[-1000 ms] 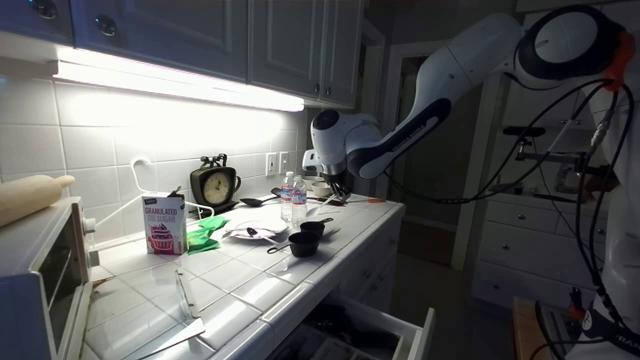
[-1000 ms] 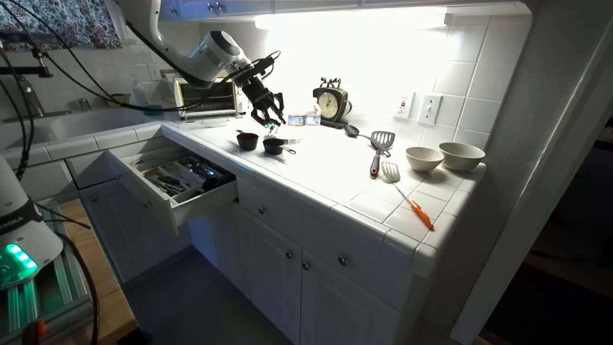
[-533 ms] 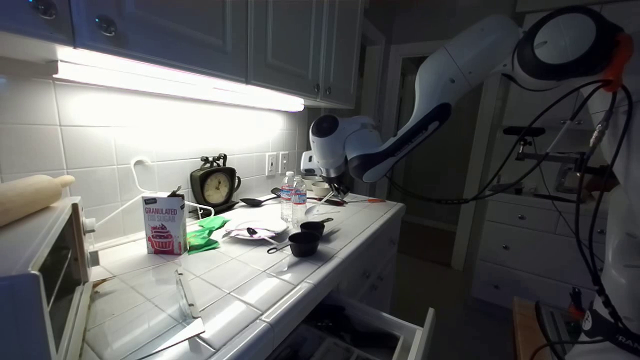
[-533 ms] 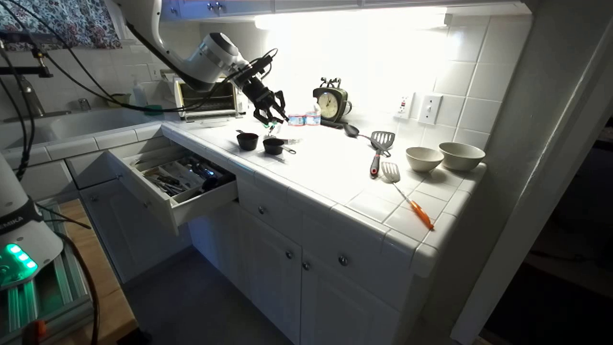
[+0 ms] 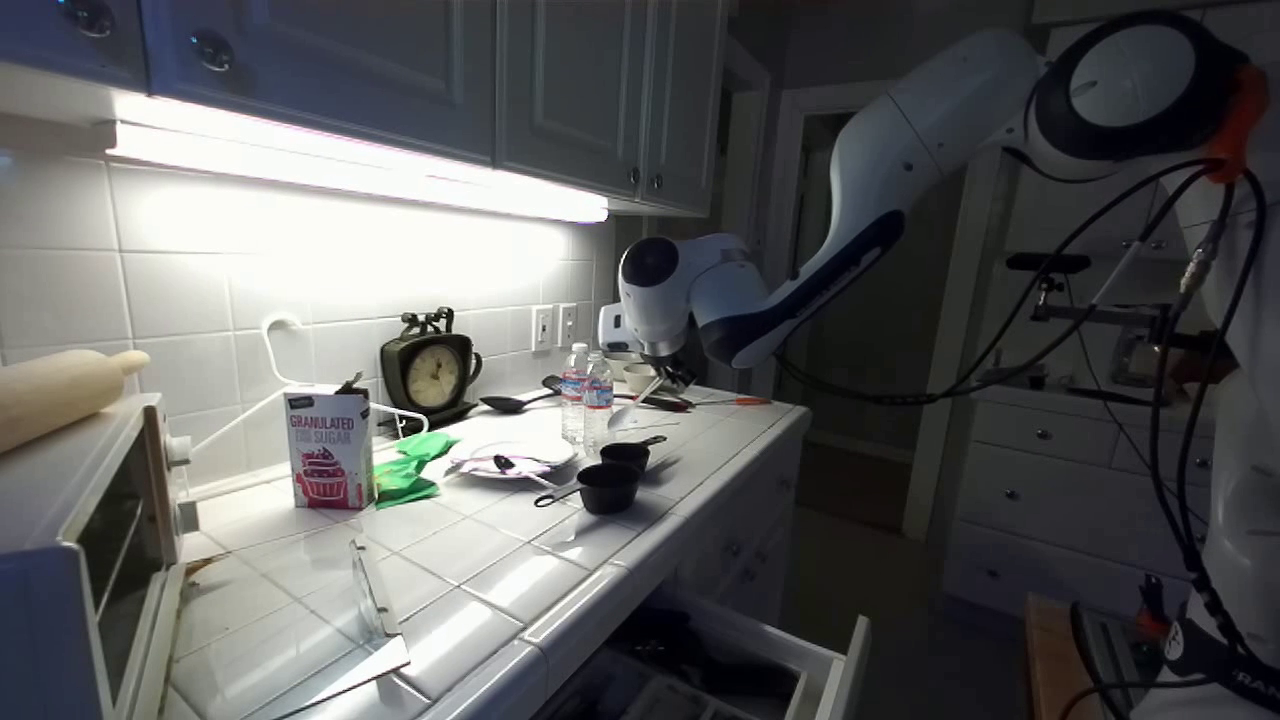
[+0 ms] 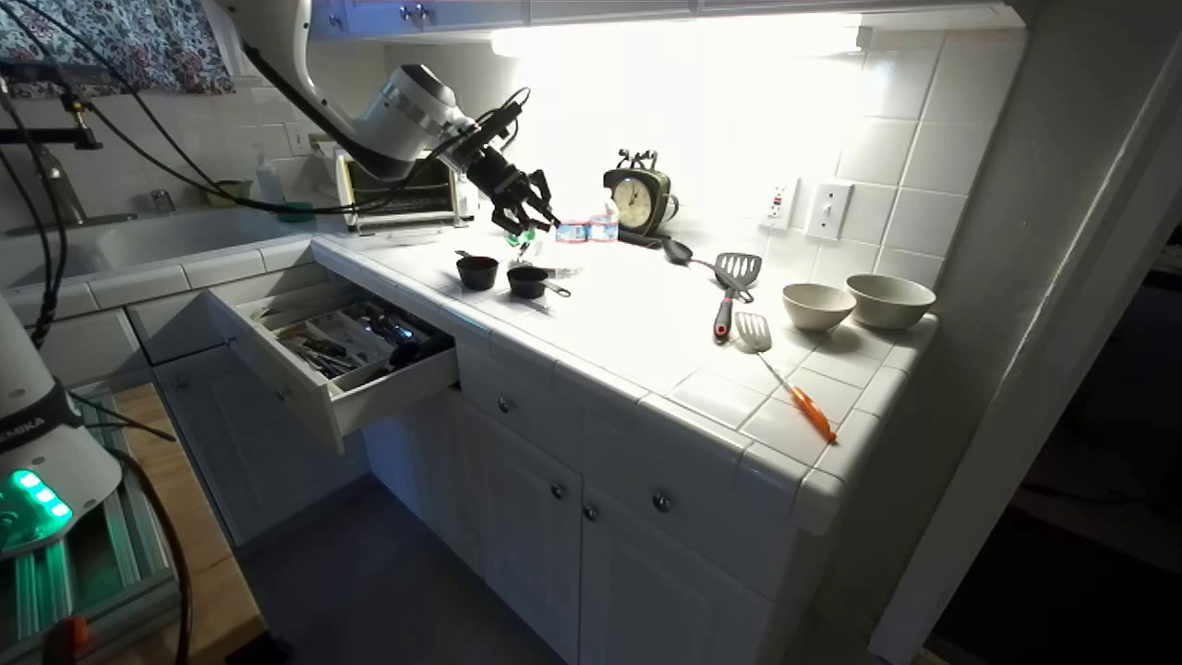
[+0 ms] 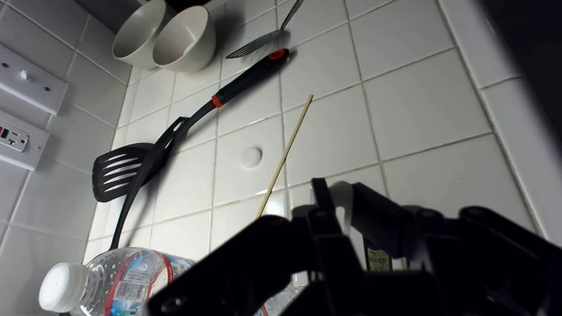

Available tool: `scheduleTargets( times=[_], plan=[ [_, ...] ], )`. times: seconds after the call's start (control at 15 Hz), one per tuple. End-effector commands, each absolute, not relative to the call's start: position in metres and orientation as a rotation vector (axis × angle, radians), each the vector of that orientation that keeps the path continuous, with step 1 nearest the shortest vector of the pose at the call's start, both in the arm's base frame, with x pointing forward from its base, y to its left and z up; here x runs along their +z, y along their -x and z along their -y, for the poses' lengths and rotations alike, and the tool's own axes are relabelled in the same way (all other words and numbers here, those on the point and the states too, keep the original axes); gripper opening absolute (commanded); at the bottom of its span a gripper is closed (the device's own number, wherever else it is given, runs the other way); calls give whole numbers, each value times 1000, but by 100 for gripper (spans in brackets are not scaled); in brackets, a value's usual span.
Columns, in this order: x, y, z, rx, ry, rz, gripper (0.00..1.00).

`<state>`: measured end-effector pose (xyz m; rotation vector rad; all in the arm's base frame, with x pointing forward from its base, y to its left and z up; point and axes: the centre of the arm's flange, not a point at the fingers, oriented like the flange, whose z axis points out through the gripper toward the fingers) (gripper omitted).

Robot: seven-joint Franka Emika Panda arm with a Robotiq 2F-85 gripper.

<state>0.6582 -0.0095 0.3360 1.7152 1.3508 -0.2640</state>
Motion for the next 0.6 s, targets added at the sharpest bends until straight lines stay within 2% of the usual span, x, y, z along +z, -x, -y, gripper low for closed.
scheduleTargets(
  times=[0.0,0.53],
  plan=[
    [333,-646,5,-261,-1637,-1353,4],
    [330,-639,1,-290,-1531,-1380,4]
  ],
)
